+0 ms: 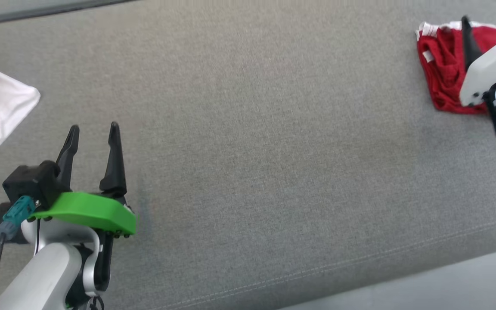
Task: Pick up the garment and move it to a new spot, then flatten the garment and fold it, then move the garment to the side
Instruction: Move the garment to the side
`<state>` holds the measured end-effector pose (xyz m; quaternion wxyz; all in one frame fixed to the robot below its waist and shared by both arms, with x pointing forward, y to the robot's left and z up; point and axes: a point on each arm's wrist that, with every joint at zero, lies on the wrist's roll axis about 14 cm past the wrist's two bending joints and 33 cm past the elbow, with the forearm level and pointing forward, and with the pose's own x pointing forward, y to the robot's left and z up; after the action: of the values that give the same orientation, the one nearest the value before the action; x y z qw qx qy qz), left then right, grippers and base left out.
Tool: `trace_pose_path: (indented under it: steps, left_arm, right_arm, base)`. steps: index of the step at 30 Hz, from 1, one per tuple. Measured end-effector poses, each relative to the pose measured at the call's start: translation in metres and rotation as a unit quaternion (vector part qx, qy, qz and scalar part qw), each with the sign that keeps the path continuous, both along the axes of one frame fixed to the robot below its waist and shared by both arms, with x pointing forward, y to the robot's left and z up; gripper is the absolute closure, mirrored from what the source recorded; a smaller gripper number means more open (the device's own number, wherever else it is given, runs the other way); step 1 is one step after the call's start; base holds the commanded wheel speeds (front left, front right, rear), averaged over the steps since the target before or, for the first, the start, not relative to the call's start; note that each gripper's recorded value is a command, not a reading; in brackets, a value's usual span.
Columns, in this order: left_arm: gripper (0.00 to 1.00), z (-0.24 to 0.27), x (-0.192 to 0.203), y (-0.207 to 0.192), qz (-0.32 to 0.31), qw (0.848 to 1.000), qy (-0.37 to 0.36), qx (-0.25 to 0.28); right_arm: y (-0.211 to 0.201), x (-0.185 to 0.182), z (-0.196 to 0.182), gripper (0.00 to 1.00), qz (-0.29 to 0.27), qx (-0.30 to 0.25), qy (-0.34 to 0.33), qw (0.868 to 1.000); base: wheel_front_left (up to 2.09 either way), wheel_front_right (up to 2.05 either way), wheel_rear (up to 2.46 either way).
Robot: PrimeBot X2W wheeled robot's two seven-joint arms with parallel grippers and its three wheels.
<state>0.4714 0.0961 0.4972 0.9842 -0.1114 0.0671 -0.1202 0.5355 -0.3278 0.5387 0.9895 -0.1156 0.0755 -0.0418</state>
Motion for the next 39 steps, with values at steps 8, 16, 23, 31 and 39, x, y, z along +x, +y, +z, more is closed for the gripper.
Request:
trace_pose_path:
  steps: [8, 16, 23, 31, 39]
  left_arm:
    - [0.00, 0.002, -0.033, 0.045, 0.043, 0.999, 0.005, 0.021]
    - [0.00, 0.003, -0.071, 0.079, 0.074, 0.997, -0.002, 0.032]
    - [0.00, 0.010, -0.099, 0.109, 0.127, 0.991, -0.013, 0.024]
    - [0.00, 0.010, -0.126, 0.126, 0.165, 0.986, -0.016, 0.011]
    - [0.00, 0.009, -0.138, 0.130, 0.176, 0.984, -0.019, 0.008]
  right_arm:
    - [0.050, -0.026, 0.002, 0.00, 0.038, 0.067, -0.027, 0.997]
    - [0.096, -0.051, 0.007, 0.00, 0.081, 0.113, -0.061, 0.988]
    - [0.139, -0.074, 0.003, 0.00, 0.116, 0.155, -0.080, 0.978]
    - [0.166, -0.100, 0.001, 0.00, 0.126, 0.176, -0.090, 0.972]
    - [0.194, -0.129, 0.000, 0.00, 0.138, 0.194, -0.075, 0.968]
  base:
    - [0.00, 0.00, 0.00]
    - [0.00, 0.00, 0.00]
    - [0.00, 0.00, 0.00]
    - [0.00, 0.00, 0.00]
    - [0.00, 0.00, 0.00]
